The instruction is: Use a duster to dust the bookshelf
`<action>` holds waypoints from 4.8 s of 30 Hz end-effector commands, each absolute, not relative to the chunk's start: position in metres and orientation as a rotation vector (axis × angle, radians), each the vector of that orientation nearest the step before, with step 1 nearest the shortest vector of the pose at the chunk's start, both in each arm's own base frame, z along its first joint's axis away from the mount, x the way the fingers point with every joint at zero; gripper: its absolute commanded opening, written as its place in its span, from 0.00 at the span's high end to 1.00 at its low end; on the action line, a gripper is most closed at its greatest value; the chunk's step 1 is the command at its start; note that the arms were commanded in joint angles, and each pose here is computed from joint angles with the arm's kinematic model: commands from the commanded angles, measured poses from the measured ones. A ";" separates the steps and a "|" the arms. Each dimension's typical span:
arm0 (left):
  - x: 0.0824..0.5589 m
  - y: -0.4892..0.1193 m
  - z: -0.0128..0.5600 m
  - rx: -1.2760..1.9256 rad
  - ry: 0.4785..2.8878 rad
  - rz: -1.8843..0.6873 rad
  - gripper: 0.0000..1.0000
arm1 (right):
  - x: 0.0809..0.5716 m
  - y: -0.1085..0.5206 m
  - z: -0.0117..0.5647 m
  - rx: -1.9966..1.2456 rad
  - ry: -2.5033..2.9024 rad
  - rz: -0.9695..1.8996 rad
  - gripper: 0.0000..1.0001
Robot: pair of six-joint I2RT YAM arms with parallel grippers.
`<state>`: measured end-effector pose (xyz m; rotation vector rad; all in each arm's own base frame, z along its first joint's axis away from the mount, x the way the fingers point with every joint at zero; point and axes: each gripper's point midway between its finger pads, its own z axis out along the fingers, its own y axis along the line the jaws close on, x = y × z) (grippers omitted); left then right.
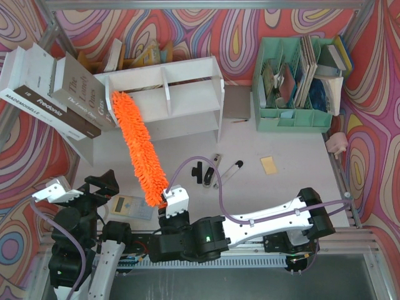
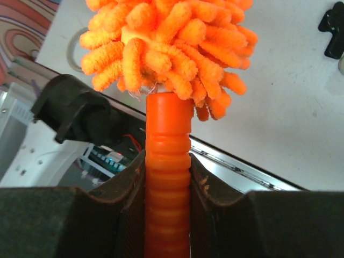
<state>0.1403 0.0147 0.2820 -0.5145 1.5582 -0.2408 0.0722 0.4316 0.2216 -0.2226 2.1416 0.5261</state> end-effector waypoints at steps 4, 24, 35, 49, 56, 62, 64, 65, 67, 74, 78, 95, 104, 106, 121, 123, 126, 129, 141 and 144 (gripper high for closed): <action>0.137 0.017 0.283 -0.525 1.545 -0.244 0.01 | 0.086 0.435 0.230 -0.128 2.131 0.626 1.00; 0.137 0.018 0.282 -0.531 1.549 -0.238 0.02 | 0.093 0.465 0.250 -0.234 2.019 0.618 1.00; 0.137 0.017 0.282 -0.526 1.549 -0.243 0.01 | 0.117 0.467 0.213 -0.162 2.196 0.648 1.00; 0.136 0.017 0.283 -0.528 1.537 -0.250 0.02 | 0.135 0.398 0.204 0.239 2.203 0.456 1.00; 0.136 0.016 0.283 -0.525 1.539 -0.253 0.02 | 0.131 0.410 0.206 0.200 2.204 0.537 1.00; 0.135 0.017 0.282 -0.531 1.541 -0.247 0.02 | 0.125 0.444 0.210 0.045 2.211 0.612 1.00; 0.135 0.017 0.282 -0.531 1.539 -0.250 0.01 | 0.120 0.457 0.213 -0.042 2.205 0.654 1.00; 0.136 0.017 0.282 -0.530 1.540 -0.251 0.02 | 0.118 0.466 0.216 -0.087 2.198 0.692 1.00; 0.136 0.017 0.282 -0.530 1.543 -0.250 0.01 | 0.113 0.476 0.220 -0.149 2.188 0.726 1.00; 0.137 0.016 0.281 -0.528 1.550 -0.250 0.01 | 0.114 0.471 0.219 -0.137 2.186 0.717 1.00; 0.137 0.017 0.281 -0.529 1.552 -0.247 0.01 | 0.119 0.452 0.217 -0.042 2.191 0.679 1.00; 0.137 0.016 0.280 -0.529 1.553 -0.250 0.02 | 0.124 0.408 0.225 0.159 2.128 0.603 1.00; 0.137 0.016 0.281 -0.530 1.553 -0.249 0.02 | 0.120 0.410 0.244 0.129 2.046 0.611 1.00; 0.138 0.016 0.280 -0.529 1.554 -0.249 0.01 | 0.117 0.409 0.247 0.123 2.028 0.607 1.00; 0.138 0.015 0.280 -0.529 1.555 -0.255 0.01 | 0.106 0.404 0.242 0.156 2.020 0.601 1.00; 0.138 0.015 0.280 -0.528 1.557 -0.253 0.01 | 0.106 0.405 0.239 0.151 2.030 0.597 1.00; 0.138 0.015 0.280 -0.529 1.556 -0.254 0.01 | 0.106 0.409 0.235 0.140 2.054 0.597 1.00; 0.138 0.015 0.280 -0.529 1.556 -0.255 0.01 | 0.106 0.417 0.233 0.086 2.068 0.615 1.00; 0.137 0.015 0.281 -0.527 1.551 -0.259 0.01 | 0.091 0.466 0.244 -0.154 2.054 0.721 1.00; 0.137 0.015 0.281 -0.528 1.551 -0.258 0.01 | 0.090 0.471 0.243 -0.180 2.059 0.716 1.00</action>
